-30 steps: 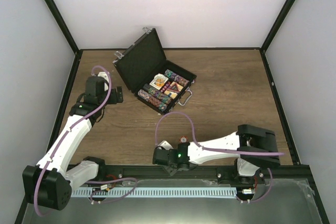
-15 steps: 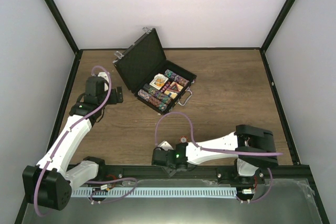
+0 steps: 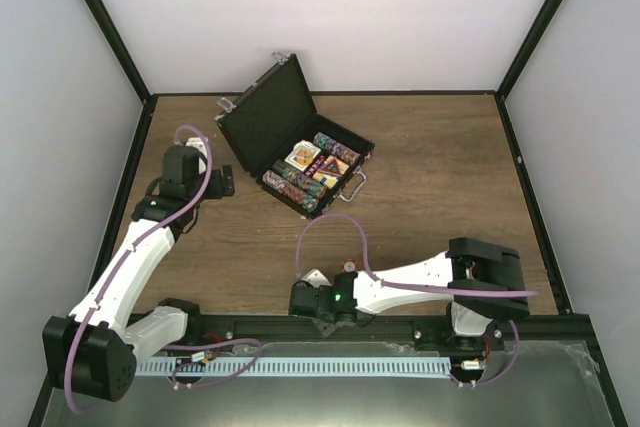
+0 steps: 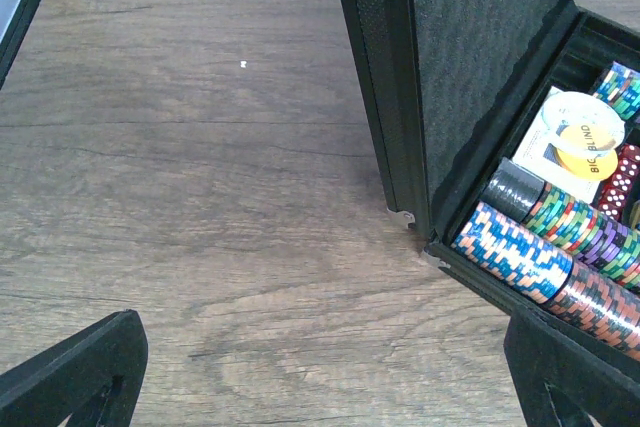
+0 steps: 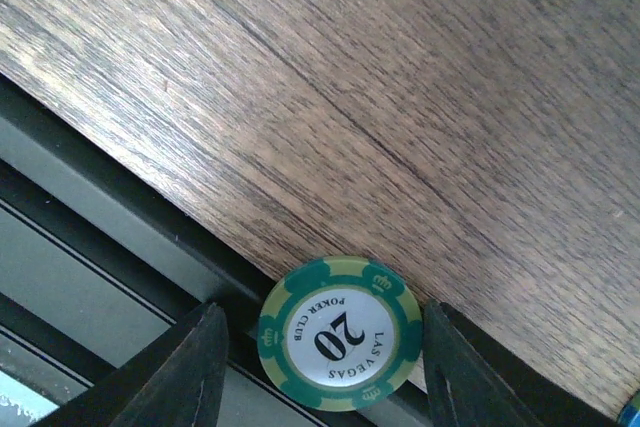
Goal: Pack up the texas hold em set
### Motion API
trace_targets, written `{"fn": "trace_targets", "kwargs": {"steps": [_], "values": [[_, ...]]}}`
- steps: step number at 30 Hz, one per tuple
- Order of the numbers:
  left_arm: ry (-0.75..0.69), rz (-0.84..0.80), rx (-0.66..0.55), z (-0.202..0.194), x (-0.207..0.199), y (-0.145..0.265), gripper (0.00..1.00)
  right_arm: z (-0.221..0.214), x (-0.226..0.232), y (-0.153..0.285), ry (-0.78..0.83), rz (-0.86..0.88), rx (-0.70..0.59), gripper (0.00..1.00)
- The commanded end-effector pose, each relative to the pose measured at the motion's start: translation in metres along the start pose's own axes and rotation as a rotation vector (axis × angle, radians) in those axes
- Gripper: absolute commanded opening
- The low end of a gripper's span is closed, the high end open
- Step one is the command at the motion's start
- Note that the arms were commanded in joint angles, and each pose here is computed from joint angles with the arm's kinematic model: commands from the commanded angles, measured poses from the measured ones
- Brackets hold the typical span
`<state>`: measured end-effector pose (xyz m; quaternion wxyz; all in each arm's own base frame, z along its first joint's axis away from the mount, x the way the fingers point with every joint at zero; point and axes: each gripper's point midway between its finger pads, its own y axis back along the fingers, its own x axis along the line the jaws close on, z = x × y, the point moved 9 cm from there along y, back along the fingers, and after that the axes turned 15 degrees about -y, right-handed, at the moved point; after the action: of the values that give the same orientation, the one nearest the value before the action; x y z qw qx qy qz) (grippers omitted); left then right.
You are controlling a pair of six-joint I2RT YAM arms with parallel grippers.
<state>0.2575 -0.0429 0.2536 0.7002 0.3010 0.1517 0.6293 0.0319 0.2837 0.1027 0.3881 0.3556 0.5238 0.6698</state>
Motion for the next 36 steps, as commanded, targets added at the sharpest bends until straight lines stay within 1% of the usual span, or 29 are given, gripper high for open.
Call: {"fn": "trace_targets", "kwargs": {"steps": [1, 19, 23, 27, 32, 36], "values": [[0.007, 0.004, -0.006, -0.002, 0.000, 0.003, 1.00, -0.027, -0.034, -0.019, 0.018, -0.206, 0.149, 0.54], [0.007, 0.005, -0.005, -0.002, 0.000, 0.003, 1.00, -0.005, -0.036, -0.012, -0.047, -0.092, 0.110, 0.43], [0.007, 0.006, -0.004, -0.002, 0.001, 0.003, 1.00, 0.001, -0.036, -0.010, -0.054, -0.097, 0.093, 0.39], [0.007, 0.004, -0.005, -0.002, 0.000, 0.003, 1.00, 0.012, -0.035, 0.001, -0.058, -0.104, 0.058, 0.39], [0.006, 0.005, -0.005, -0.002, 0.000, 0.003, 1.00, 0.029, -0.036, 0.023, -0.078, -0.070, -0.002, 0.39], [0.007, 0.005, -0.007, -0.002, 0.000, 0.003, 1.00, 0.052, -0.047, 0.036, -0.129, -0.038, -0.052, 0.39]]}}
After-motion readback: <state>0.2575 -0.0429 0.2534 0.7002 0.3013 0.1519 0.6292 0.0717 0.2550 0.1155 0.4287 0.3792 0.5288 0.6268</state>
